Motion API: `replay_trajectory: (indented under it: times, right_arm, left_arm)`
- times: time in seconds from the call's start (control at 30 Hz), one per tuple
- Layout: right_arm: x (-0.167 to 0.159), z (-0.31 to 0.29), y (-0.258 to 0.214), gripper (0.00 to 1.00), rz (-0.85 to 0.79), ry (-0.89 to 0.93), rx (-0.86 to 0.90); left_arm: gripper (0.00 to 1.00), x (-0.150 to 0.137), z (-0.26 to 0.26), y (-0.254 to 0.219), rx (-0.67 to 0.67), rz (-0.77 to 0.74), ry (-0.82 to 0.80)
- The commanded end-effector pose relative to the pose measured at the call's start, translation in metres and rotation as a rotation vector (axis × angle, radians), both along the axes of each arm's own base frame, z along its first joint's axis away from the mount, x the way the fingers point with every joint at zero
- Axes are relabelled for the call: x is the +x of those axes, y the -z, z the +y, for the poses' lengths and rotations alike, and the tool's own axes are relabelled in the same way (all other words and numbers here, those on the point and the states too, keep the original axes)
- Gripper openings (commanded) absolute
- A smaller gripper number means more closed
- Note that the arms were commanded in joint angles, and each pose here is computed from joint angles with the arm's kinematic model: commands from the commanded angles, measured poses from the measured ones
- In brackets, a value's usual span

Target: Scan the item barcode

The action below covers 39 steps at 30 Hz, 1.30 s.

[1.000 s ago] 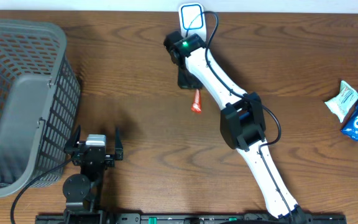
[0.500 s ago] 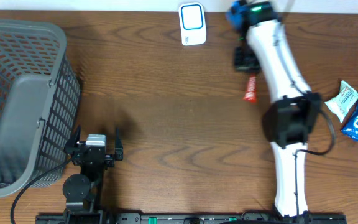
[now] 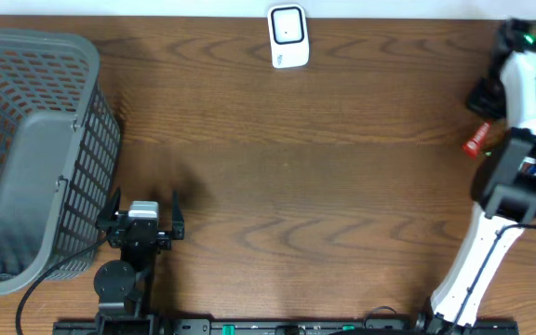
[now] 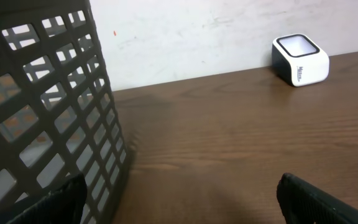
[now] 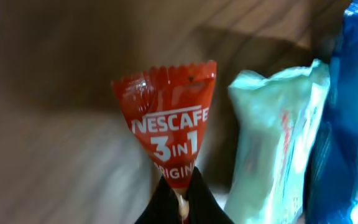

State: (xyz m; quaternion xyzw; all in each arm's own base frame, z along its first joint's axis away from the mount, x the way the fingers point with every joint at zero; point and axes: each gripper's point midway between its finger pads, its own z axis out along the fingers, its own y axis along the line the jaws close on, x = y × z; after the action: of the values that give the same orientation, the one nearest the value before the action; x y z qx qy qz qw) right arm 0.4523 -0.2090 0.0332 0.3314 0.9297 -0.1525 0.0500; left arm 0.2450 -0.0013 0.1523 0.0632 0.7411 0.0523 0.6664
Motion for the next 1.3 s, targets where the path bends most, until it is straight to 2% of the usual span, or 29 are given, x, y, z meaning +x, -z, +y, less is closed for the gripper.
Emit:
replay_trajectory:
  times: [0.0,0.23,0.27,0.3,0.33,0.37,0.4,0.5,0.6,0.73,0.93,1.27]
  right_arm:
    - [-0.022,-0.028,0.023,0.01,0.027,0.041,0.03]
    - [-0.065,-0.098,0.021,0.02,0.026,0.168,0.028]
    - [-0.069,-0.103,0.02,0.21,0.027,0.169,0.034]
    - [-0.073,-0.107,0.019,0.45,0.029,0.163,0.049]
    - [-0.074,-0.108,0.018,0.62,0.016,0.167,0.073]
    - [-0.071,-0.106,0.016,0.92,-0.011,0.17,0.108]
    - [-0.064,-0.101,0.012,0.99,-0.048,0.165,0.147]
    - [-0.03,-0.081,-0.021,0.99,-0.21,0.094,0.261]
    - [0.003,-0.054,-0.083,0.99,-0.396,-0.013,0.324]
    - [0.015,-0.021,-0.171,0.99,-0.565,-0.121,0.3]
    - [-0.019,0.049,-0.293,0.99,-0.718,-0.264,0.223]
    - [-0.102,0.119,-0.409,0.99,-0.925,-0.401,0.12]
  left_arm:
    - [0.98,-0.001,0.001,0.015,-0.012,0.046,-0.006]
    - [0.98,-0.001,0.001,0.015,-0.012,0.046,-0.006]
    - [0.98,-0.001,0.001,0.015,-0.012,0.046,-0.006]
    - [0.98,-0.001,0.001,0.015,-0.012,0.046,-0.006]
    - [0.98,-0.001,0.001,0.015,-0.012,0.046,-0.006]
    - [0.98,-0.001,0.001,0.015,-0.012,0.046,-0.006]
    - [0.98,-0.001,0.001,0.015,-0.012,0.046,-0.006]
    - [0.98,-0.001,0.001,0.015,-0.012,0.046,-0.006]
    - [0.98,-0.001,0.001,0.015,-0.012,0.046,-0.006]
    - [0.98,-0.001,0.001,0.015,-0.012,0.046,-0.006]
    - [0.98,-0.001,0.001,0.015,-0.012,0.046,-0.006]
    - [0.98,-0.001,0.001,0.015,-0.012,0.046,-0.006]
